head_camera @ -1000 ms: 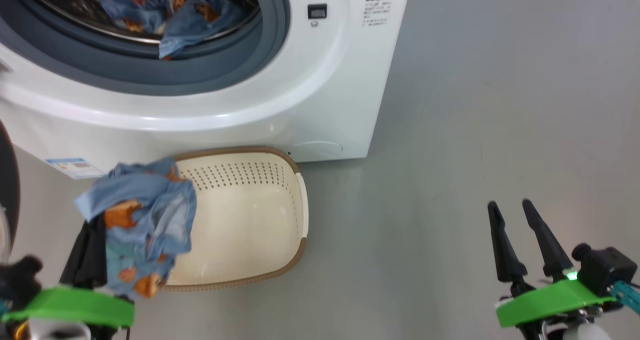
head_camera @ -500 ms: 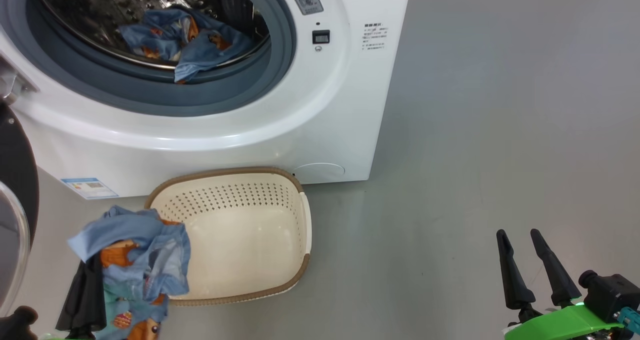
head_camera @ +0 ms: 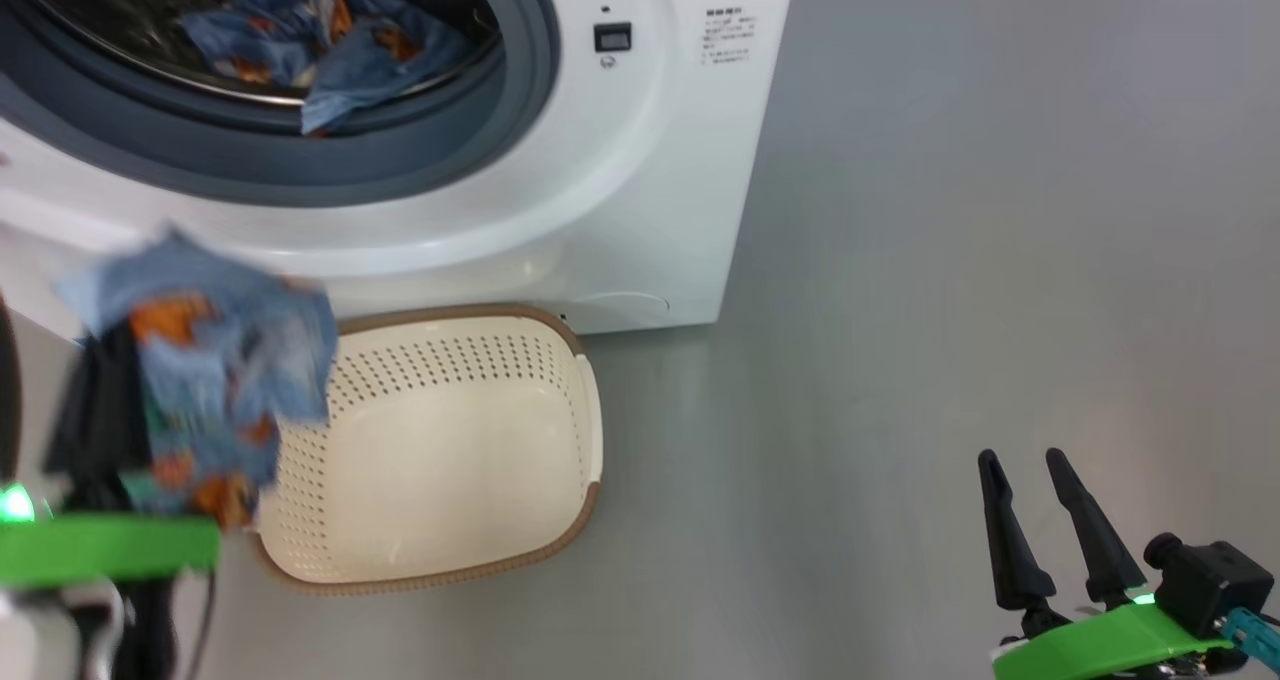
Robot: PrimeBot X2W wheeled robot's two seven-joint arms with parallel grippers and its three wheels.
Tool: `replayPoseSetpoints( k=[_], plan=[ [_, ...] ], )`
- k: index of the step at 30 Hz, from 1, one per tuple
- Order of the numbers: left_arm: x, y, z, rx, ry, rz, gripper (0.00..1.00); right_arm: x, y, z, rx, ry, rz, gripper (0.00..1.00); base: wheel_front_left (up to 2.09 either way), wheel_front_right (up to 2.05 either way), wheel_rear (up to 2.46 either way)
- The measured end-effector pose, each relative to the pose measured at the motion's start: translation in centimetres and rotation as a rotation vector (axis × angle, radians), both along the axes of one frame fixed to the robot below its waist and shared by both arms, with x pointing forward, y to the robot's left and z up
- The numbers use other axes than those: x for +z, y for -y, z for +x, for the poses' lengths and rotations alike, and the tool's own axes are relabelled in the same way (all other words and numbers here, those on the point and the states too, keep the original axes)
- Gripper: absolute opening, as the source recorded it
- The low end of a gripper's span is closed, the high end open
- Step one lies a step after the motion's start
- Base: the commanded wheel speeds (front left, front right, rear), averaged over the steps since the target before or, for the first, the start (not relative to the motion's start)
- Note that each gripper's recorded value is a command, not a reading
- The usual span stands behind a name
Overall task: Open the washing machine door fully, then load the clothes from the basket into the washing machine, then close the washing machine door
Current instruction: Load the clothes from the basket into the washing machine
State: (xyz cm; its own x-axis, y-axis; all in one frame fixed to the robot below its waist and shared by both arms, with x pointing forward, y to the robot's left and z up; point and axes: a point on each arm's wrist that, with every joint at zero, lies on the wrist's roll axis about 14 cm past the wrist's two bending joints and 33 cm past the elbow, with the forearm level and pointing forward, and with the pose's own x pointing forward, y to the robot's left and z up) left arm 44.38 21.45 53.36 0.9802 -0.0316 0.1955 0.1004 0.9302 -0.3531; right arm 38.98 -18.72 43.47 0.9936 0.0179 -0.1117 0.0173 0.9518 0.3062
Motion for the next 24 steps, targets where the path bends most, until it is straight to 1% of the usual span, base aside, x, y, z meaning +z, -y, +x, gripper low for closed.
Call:
replayPoseSetpoints(
  k=[5, 7, 9, 13, 18, 24],
  plan=[
    [4.1, 0.8, 4.7, -0.043, 0.132, -0.006, 0.0, -0.3, -0.1, 1.0, -0.011, -0.001, 0.01, 1.0, 0.0, 0.0, 0.0],
    [5.0, 1.1, 6.5, -0.054, 0.157, -0.002, 0.0, -0.4, 0.1, 1.4, -0.018, 0.0, 0.009, 1.0, 0.0, 0.0, 0.0],
    [5.0, 1.3, 8.3, -0.058, 0.158, -0.029, 0.0, -0.6, 0.4, 1.6, -0.025, -0.004, 0.007, 1.0, 0.0, 0.0, 0.0],
    [3.5, 1.9, 11.5, -0.07, 0.11, -0.033, 0.0, -1.0, 0.8, 1.6, -0.041, -0.015, 0.004, 1.0, 0.0, 0.0, 0.0],
    [0.3, 2.9, 15.0, -0.085, 0.012, -0.026, 0.0, -1.9, 1.6, 1.1, -0.067, -0.045, -0.003, 1.0, 0.0, 0.0, 0.0],
    [-3.2, 3.7, 18.6, -0.09, -0.094, -0.005, 0.0, -2.1, 1.9, 1.8, -0.079, -0.044, 0.009, 1.0, 0.0, 0.0, 0.0]
  ],
)
